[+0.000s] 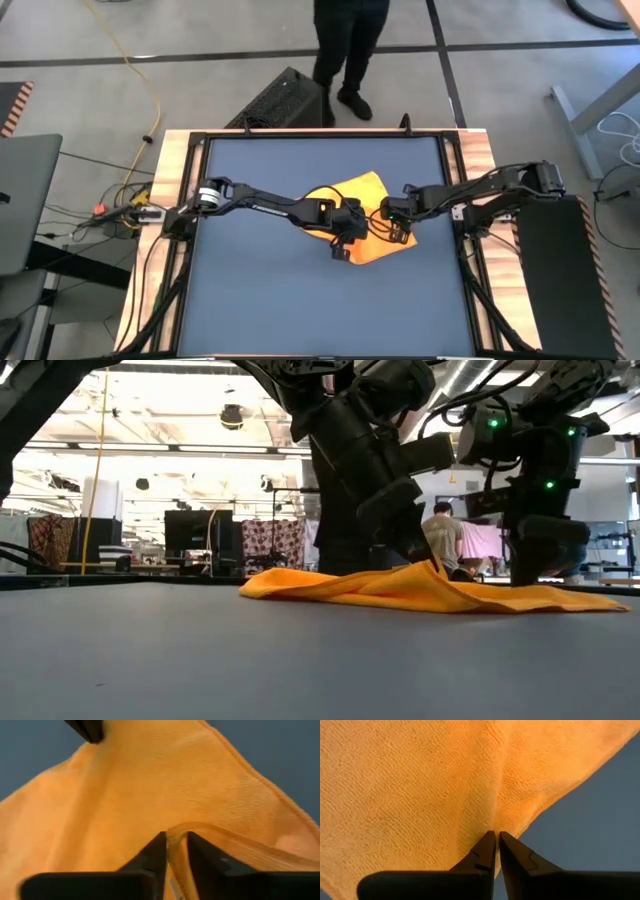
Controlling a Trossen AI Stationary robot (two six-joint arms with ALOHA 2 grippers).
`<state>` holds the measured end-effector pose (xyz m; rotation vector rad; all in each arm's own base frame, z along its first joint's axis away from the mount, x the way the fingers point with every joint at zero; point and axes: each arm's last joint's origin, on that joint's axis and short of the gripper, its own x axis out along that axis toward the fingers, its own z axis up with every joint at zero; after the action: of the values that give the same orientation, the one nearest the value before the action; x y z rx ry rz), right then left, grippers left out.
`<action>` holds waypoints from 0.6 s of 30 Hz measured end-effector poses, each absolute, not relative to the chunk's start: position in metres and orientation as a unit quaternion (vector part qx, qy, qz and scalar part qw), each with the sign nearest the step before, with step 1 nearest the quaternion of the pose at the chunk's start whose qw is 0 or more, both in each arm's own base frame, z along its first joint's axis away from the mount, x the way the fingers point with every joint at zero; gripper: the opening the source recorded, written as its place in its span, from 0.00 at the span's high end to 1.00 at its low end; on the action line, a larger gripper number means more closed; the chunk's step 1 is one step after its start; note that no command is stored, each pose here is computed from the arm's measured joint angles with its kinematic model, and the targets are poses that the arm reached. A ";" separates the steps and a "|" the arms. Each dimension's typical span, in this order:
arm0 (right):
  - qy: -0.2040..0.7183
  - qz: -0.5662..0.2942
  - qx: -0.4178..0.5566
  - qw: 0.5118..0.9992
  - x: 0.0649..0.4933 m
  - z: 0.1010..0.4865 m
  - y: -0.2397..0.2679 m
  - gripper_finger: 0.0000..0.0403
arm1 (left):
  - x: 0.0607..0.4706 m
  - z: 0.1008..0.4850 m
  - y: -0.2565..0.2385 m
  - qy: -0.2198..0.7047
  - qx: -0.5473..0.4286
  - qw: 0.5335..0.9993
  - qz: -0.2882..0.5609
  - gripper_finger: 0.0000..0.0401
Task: Roll towel into tight, uniform cylinder
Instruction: Roll the orange microfiber towel
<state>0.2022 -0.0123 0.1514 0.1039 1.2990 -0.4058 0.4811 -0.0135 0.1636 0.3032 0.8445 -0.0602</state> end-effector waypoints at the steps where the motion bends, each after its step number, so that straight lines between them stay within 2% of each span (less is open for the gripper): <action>1: 0.600 -0.187 0.048 0.776 0.201 0.153 -0.012 0.87 | 0.481 0.164 -0.014 0.408 0.146 0.901 -0.031 0.95; 8: 0.591 -0.178 0.058 0.785 0.197 0.160 -0.011 0.87 | 0.479 0.167 -0.016 0.411 0.153 0.897 -0.050 1.00; 13: 0.597 -0.180 0.061 0.779 0.195 0.160 -0.013 0.86 | 0.464 0.200 -0.027 0.415 0.165 0.892 -0.066 1.00; 18: 0.605 -0.170 0.071 0.775 0.194 0.160 -0.014 0.79 | 0.439 0.219 -0.034 0.442 0.169 0.877 -0.081 1.00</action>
<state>0.1945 -0.0141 0.1598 0.1537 1.3092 -0.3676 0.4392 -0.0345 0.2185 0.3527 0.9215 -0.1680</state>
